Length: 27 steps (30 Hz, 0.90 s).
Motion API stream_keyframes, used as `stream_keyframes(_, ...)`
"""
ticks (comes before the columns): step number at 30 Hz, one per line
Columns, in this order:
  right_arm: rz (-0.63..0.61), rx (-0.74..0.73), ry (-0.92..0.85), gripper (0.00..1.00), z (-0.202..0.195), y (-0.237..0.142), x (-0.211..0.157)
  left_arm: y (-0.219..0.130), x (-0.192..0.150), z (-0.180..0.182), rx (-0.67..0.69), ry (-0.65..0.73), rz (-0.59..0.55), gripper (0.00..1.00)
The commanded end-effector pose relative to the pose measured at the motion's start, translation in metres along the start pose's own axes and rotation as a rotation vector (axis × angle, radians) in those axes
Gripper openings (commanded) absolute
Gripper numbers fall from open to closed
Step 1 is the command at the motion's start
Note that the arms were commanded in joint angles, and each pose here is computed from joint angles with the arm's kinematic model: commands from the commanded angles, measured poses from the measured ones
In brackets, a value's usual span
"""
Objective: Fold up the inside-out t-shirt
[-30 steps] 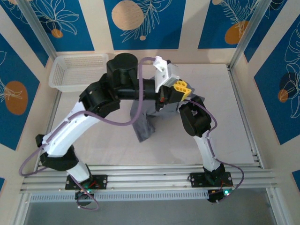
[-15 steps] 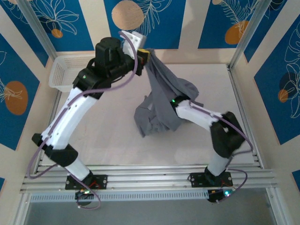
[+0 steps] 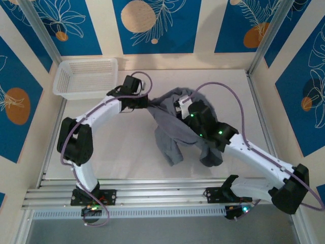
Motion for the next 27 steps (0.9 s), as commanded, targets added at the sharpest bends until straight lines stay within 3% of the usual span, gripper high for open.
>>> stream_keyframes(1,-0.237,-0.123,0.029,0.00,-0.022,-0.032,0.052,-0.011,0.000,0.020,0.049,-0.058,-0.103,0.00)
stream_keyframes(5,-0.384,-0.079,0.112,0.00,-0.034,-0.056,0.073,-0.012,-0.016,0.048,0.128,-0.097,-0.085,0.00)
stream_keyframes(8,-0.405,-0.084,0.151,0.00,-0.042,-0.056,0.078,-0.034,-0.014,0.046,0.088,-0.091,-0.122,0.27)
stream_keyframes(10,-0.373,-0.121,0.176,0.00,-0.048,-0.050,0.077,-0.066,-0.003,0.033,0.024,-0.077,-0.195,0.50)
stream_keyframes(12,-0.341,-0.113,0.205,0.00,-0.050,-0.045,0.077,-0.102,0.005,0.015,-0.080,-0.060,-0.269,0.71)
stream_keyframes(13,-0.329,-0.103,0.215,0.00,-0.050,-0.042,0.077,-0.118,0.005,0.001,-0.161,-0.039,-0.293,0.76)
stream_keyframes(16,-0.298,-0.101,0.258,0.00,-0.050,-0.034,0.078,-0.147,-0.013,-0.052,-0.424,0.095,-0.292,0.80)
stream_keyframes(19,-0.271,-0.100,0.307,0.00,-0.051,-0.029,0.082,-0.148,-0.046,-0.106,-0.650,0.266,-0.239,0.86)
stream_keyframes(21,-0.276,-0.054,0.318,0.00,-0.045,-0.027,0.087,-0.131,-0.054,-0.123,-0.599,0.318,-0.210,0.88)
stream_keyframes(25,-0.312,0.096,0.294,0.00,-0.030,-0.030,0.099,-0.090,-0.040,-0.128,-0.443,0.273,-0.190,0.91)
stream_keyframes(26,-0.319,0.103,0.300,0.00,-0.029,-0.032,0.100,-0.081,-0.035,-0.125,-0.392,0.252,-0.189,0.88)
stream_keyframes(27,-0.324,0.091,0.311,0.00,-0.030,-0.037,0.103,-0.069,-0.031,-0.119,-0.334,0.221,-0.177,0.78)
Point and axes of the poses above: each hand's point on the last joint's axis, 136 mm out from that joint toward the fingers, its own y axis out along the fingers, its own z axis along the line the jaws close on, x = y × z, the point moved 7 cm from there along -y, back along the fingers, and after that the axes turned 9 degrees about -y, right-handed, at the moved point
